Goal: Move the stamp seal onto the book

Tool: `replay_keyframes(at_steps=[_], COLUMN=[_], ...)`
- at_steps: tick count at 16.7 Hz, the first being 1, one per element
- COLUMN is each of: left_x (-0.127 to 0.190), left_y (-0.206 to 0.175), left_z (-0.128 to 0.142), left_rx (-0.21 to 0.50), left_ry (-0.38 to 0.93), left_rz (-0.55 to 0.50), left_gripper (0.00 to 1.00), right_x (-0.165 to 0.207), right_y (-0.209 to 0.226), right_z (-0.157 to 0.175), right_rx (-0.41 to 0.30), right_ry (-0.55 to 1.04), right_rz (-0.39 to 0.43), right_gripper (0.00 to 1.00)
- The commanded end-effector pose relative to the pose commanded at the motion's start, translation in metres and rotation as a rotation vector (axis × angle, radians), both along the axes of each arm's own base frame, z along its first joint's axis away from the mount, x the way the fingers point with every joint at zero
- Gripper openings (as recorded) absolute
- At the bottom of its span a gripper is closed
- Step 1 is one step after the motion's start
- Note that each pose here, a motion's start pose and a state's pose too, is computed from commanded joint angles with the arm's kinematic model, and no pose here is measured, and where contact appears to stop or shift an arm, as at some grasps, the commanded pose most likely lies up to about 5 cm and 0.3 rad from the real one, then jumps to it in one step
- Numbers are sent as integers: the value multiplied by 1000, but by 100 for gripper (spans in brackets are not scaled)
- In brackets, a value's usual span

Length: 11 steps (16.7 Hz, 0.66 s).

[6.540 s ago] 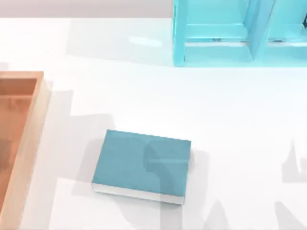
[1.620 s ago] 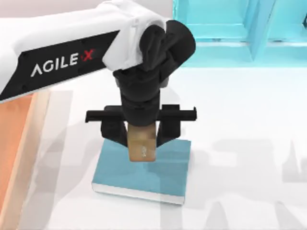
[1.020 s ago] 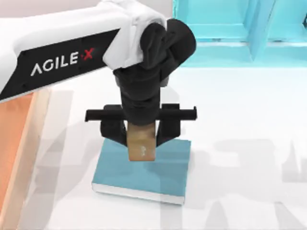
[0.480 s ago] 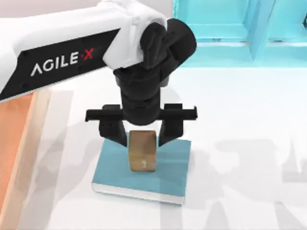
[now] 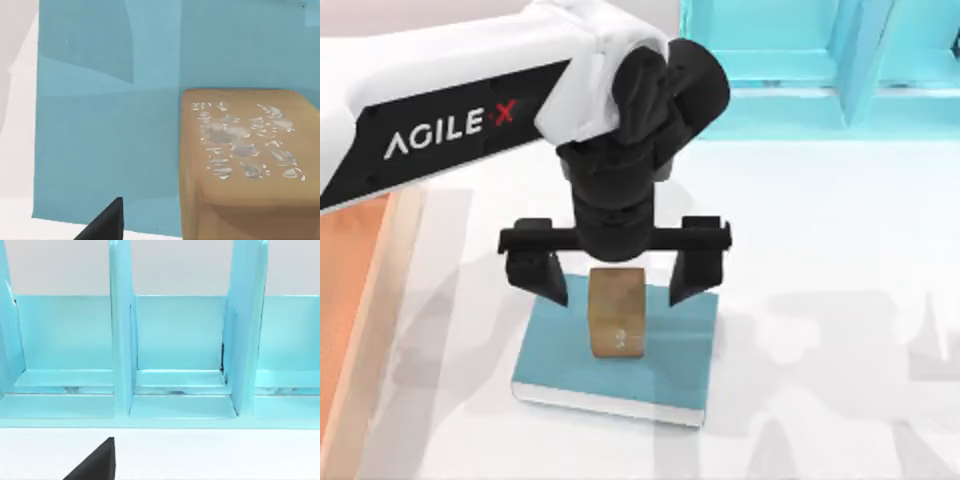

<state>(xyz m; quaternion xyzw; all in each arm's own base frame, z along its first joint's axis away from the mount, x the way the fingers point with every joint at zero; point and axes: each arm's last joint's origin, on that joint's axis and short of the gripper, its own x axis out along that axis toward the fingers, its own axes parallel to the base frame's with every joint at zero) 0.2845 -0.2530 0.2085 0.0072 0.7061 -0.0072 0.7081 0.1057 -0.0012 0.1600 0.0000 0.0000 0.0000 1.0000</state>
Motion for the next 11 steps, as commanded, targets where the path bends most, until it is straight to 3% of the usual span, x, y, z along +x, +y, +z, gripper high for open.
replay_keyframes(at_steps=[4, 11], left_x=[0, 0], left_y=[0, 0], left_z=[1, 30], left_rx=[0, 0], left_ry=[0, 0], left_rz=[1, 1], left_gripper=[100, 100], right_x=[0, 0], right_y=[0, 0], right_z=[0, 0], right_rx=[0, 0], right_ry=[0, 0], right_rz=[0, 0], right_gripper=[100, 100])
